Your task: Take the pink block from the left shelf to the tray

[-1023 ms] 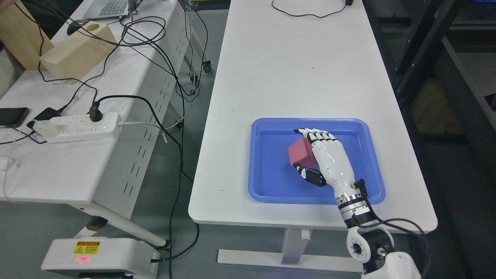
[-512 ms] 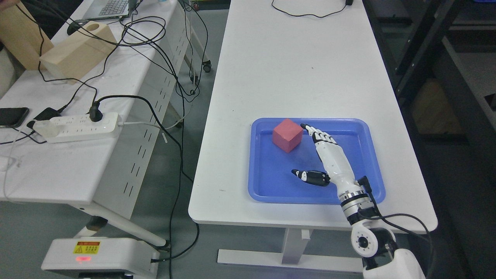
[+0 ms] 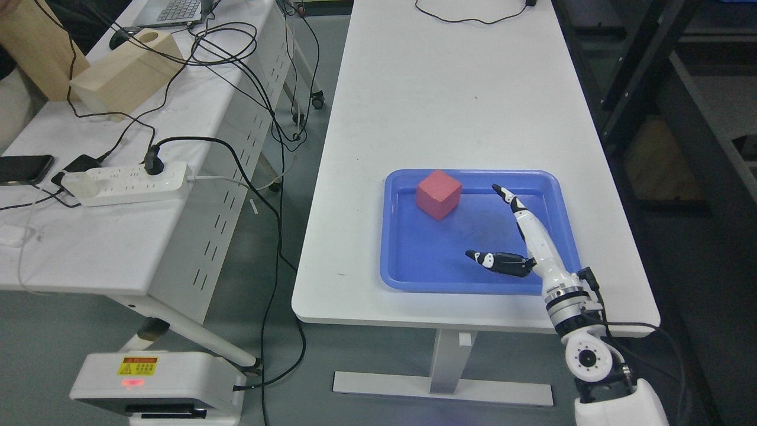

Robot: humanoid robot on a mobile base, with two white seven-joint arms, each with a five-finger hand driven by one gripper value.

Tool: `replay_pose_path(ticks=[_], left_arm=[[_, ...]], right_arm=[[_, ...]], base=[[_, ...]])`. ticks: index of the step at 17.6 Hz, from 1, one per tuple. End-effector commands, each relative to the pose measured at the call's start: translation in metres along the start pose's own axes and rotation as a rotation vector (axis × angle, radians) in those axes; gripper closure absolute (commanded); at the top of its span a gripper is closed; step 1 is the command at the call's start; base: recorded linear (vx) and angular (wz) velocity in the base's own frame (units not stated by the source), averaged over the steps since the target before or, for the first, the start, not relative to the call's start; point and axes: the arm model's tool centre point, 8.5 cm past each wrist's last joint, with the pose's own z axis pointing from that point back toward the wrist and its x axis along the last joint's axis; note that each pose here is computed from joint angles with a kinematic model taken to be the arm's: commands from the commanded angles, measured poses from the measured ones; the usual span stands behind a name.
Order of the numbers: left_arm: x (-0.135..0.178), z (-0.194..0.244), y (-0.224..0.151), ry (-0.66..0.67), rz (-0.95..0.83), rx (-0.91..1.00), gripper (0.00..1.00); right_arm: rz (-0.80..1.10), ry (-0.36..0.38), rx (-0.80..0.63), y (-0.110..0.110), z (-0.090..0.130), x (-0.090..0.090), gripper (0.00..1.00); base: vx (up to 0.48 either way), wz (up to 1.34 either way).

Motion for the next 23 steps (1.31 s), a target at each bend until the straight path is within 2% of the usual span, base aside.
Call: replay_pose_path(ticks=[1, 8, 14, 18, 20, 23], left_arm=[[0.025, -0.001, 0.009, -0.047, 0.009, 0.014, 0.0], [0.025, -0.001, 0.009, -0.047, 0.009, 0.014, 0.0], [0.025, -0.001, 0.009, -0.047, 0.009, 0.014, 0.0], [0.025, -0.001, 0.009, -0.047, 0.009, 0.014, 0.0], [0.025, -0.001, 0.009, -0.047, 0.009, 0.014, 0.0], [0.025, -0.001, 0.009, -0.047, 0.009, 0.014, 0.0]], right_arm=[[-0.6, -0.117, -0.135, -0.045, 0.016, -0.015, 0.01], [-0.561, -0.094, -0.16, -0.049, 0.018, -0.019, 0.01], [-0.611, -0.067, -0.289, -0.052, 0.018, -0.023, 0.01], [-0.604, -0.119, -0.309, -0.054, 0.023, -0.021, 0.01], [-0.607, -0.104, -0.293, -0.048, 0.026, -0.024, 0.0], [-0.601, -0.082, -0.202, -0.021, 0.024, -0.02, 0.0]], base=[[-0.133, -0.02], [-0.221, -0.05], [-0.214, -0.05], [-0.09, 0.05], [-0.036, -0.04], [-0.009, -0.03]])
